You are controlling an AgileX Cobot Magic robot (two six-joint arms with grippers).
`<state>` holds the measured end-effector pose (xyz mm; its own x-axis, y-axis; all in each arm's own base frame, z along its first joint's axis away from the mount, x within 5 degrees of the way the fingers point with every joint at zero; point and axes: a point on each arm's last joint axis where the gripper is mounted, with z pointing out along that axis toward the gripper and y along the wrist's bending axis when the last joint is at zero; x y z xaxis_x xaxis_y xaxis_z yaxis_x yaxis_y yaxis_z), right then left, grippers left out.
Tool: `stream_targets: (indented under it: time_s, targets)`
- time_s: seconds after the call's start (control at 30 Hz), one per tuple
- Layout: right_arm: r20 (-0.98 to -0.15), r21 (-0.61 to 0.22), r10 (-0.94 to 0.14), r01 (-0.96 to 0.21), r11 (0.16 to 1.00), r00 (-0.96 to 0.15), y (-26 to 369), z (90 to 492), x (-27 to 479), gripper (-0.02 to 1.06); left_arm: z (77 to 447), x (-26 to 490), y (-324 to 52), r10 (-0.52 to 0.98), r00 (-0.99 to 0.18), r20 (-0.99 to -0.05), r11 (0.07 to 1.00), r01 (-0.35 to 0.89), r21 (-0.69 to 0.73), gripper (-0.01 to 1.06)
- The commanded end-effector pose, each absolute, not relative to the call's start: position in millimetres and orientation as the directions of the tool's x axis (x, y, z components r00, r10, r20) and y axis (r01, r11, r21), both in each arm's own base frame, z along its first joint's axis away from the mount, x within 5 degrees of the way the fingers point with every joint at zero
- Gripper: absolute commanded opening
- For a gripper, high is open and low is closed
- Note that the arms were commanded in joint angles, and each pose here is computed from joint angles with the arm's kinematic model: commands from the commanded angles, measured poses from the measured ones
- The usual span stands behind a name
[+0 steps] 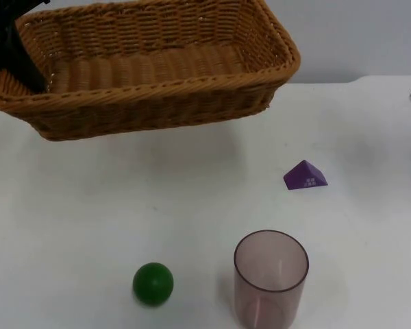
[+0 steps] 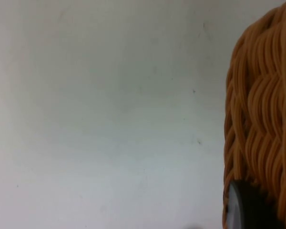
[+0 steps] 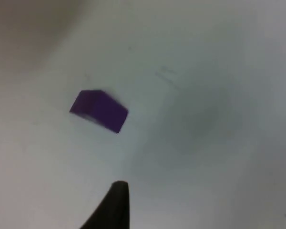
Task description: Pick up the basket with the left hand and place the triangular block into the basket with the right hand.
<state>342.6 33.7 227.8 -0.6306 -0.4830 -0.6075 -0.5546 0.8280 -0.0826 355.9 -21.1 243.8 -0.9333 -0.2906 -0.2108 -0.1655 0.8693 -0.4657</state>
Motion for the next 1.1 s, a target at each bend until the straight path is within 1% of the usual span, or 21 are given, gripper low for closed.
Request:
stream_targets:
  time_s: [0.0,0.03,0.07,0.1,0.17,0.23,0.27,0.3,0.4,0.43,0.47,0.5,0.53,0.6,0.63,0.7,0.77,0.83,0.97,1.07]
  targets:
    - [-0.579,-0.065,-0.543,-0.629,0.775,-0.609,41,215,358,1.05,253,355,-25,-0.301,-0.926,-0.227,0.858,-0.16,-0.488,0.0]
    - [-0.565,-0.054,-0.557,-0.647,0.761,-0.608,44,209,361,1.05,253,355,-25,-0.301,-0.926,-0.227,0.858,-0.16,-0.488,0.0]
    - [-0.536,-0.04,-0.596,-0.688,0.725,-0.597,52,194,371,1.05,253,355,-25,-0.301,-0.926,-0.227,0.858,-0.16,-0.488,0.0]
    - [-0.536,-0.04,-0.596,-0.688,0.725,-0.597,52,194,371,1.05,253,355,-25,-0.301,-0.926,-0.227,0.858,-0.16,-0.488,0.0]
    - [-0.52,-0.039,-0.646,-0.74,0.671,-0.559,67,182,383,1.05,253,355,-25,-0.301,-0.927,-0.225,0.858,-0.16,-0.488,0.0]
    - [-0.508,-0.054,-0.698,-0.79,0.61,-0.505,86,169,394,1.05,253,355,-25,-0.299,-0.928,-0.222,0.858,-0.159,-0.488,0.0]
    - [-0.508,-0.054,-0.698,-0.79,0.61,-0.505,86,169,394,1.05,253,355,-25,-0.299,-0.928,-0.222,0.858,-0.159,-0.488,0.0]
    - [-0.503,-0.066,-0.721,-0.811,0.582,-0.477,95,166,399,1.05,253,355,-25,-0.299,-0.928,-0.222,0.858,-0.159,-0.488,0.0]
    - [-0.445,-0.105,-0.806,-0.871,0.48,-0.39,118,147,412,1.05,253,355,-25,-0.299,-0.928,-0.222,0.858,-0.159,-0.488,0.0]
    - [-0.426,-0.106,-0.828,-0.888,0.447,-0.365,124,142,416,1.05,253,355,-25,-0.299,-0.928,-0.222,0.858,-0.159,-0.488,0.0]
    - [-0.426,-0.106,-0.828,-0.888,0.447,-0.365,124,142,416,1.05,253,355,-25,-0.299,-0.928,-0.222,0.858,-0.159,-0.488,0.0]
    - [-0.402,-0.085,-0.849,-0.909,0.408,-0.344,131,135,423,1.05,253,355,-25,-0.298,-0.928,-0.222,0.859,-0.159,-0.487,0.0]
    - [-0.396,-0.061,-0.853,-0.917,0.393,-0.34,137,131,428,1.05,253,355,-25,-0.298,-0.928,-0.222,0.859,-0.159,-0.487,0.0]
    - [-0.387,-0.02,-0.858,-0.927,0.374,-0.338,142,127,435,1.05,253,355,-25,-0.298,-0.928,-0.222,0.859,-0.159,-0.487,0.0]
    - [-0.387,-0.02,-0.858,-0.927,0.374,-0.338,142,127,435,1.05,253,355,-25,-0.298,-0.928,-0.222,0.859,-0.159,-0.487,0.0]
    - [-0.365,0.01,-0.863,-0.929,0.371,-0.348,144,125,442,1.05,253,355,-25,-0.298,-0.928,-0.222,0.859,-0.159,-0.487,0.0]
    - [-0.326,0.001,-0.885,-0.936,0.351,-0.333,147,120,444,1.05,253,355,-25,-0.298,-0.928,-0.222,0.859,-0.159,-0.487,0.0]
    - [-0.313,-0.011,-0.892,-0.938,0.346,-0.326,145,121,446,1.05,253,355,-25,-0.298,-0.928,-0.222,0.859,-0.159,-0.487,0.0]
    - [-0.312,-0.012,-0.892,-0.938,0.347,-0.326,146,118,446,1.05,253,355,-25,-0.298,-0.928,-0.222,0.859,-0.159,-0.487,0.0]
    - [-0.297,0.006,-0.897,-0.94,0.341,-0.327,146,107,446,1.05,253,355,-25,-0.298,-0.928,-0.222,0.859,-0.159,-0.487,0.0]
